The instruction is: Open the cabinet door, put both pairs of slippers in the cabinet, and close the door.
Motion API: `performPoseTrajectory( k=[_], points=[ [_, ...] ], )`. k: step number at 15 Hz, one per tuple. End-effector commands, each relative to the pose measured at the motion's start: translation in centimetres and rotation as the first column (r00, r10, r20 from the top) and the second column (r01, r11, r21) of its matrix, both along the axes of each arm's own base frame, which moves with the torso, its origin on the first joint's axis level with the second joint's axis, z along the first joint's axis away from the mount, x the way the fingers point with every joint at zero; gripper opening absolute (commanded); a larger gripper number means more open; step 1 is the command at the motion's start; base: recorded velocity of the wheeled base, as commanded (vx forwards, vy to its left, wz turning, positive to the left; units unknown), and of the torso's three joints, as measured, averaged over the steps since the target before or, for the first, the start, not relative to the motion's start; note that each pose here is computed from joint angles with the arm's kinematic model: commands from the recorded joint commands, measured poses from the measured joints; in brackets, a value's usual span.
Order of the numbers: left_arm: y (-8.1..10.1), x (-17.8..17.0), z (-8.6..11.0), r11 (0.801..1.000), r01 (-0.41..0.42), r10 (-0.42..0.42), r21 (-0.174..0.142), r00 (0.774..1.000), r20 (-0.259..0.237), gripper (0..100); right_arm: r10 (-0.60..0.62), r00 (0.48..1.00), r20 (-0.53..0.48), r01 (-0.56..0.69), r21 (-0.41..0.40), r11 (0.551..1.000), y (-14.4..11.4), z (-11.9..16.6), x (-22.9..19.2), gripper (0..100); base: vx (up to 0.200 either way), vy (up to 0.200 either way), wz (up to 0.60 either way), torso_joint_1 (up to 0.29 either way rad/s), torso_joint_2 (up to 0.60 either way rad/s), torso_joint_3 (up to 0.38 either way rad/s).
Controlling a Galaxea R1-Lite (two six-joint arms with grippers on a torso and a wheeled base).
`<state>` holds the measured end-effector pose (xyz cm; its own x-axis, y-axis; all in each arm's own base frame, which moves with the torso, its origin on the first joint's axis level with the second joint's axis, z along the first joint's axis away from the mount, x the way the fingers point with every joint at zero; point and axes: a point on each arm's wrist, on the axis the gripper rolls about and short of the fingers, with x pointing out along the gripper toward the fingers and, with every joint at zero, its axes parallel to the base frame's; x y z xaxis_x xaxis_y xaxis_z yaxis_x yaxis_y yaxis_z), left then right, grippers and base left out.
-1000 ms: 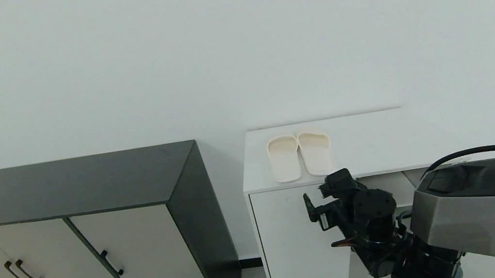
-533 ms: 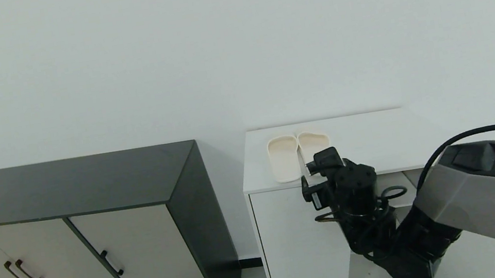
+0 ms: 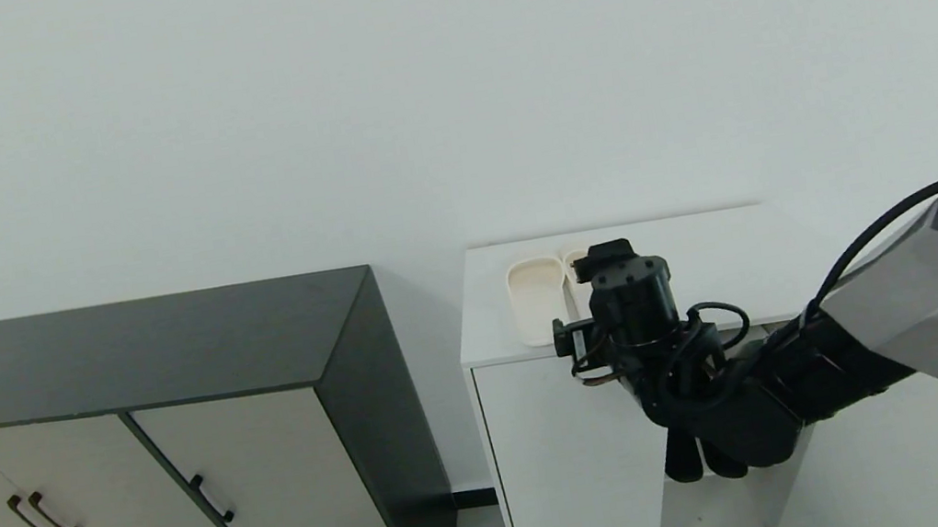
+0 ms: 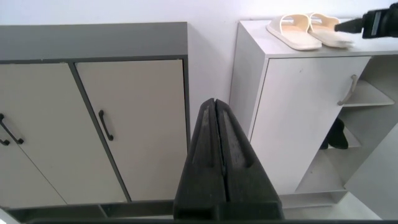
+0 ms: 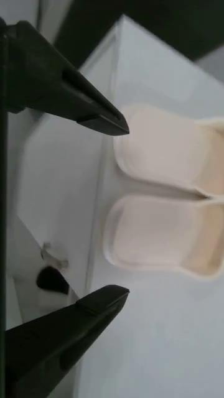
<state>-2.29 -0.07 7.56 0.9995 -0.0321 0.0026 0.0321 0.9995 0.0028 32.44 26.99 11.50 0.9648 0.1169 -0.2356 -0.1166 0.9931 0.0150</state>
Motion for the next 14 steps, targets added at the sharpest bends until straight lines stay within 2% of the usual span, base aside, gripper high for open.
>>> performPoseTrajectory(
  k=[1,2,9,14],
  points=[
    [0.0,0.0,0.0,1.0,0.0,0.0,0.0,1.0,-0.001,0,0.068,0.997,-0.024,-0.066,0.084,0.994,-0.2,2.3,-0.8,100,0.0,0.0,0.0,0.0,0.0,0.0],
    [0.0,0.0,0.0,1.0,-0.001,0.001,0.0,1.0,-0.001,0,0.109,0.993,-0.046,-0.103,0.12,0.987,-0.3,2.6,-1.1,100,0.0,0.0,0.0,0.0,0.0,0.0],
    [0.0,0.0,0.0,1.0,-0.001,0.001,0.0,1.0,-0.001,0,0.077,0.996,-0.052,-0.072,0.087,0.994,-0.4,1.3,-0.6,100,0.0,0.0,0.0,0.0,0.0,0.0],
    [0.0,0.0,0.0,1.0,0.002,-0.002,0.002,1.0,-0.001,0,0.008,0.999,-0.043,-0.007,0.033,0.999,0.1,-0.3,0.4,100,0.2,0.0,0.0,0.0,0.0,0.001]
  ],
)
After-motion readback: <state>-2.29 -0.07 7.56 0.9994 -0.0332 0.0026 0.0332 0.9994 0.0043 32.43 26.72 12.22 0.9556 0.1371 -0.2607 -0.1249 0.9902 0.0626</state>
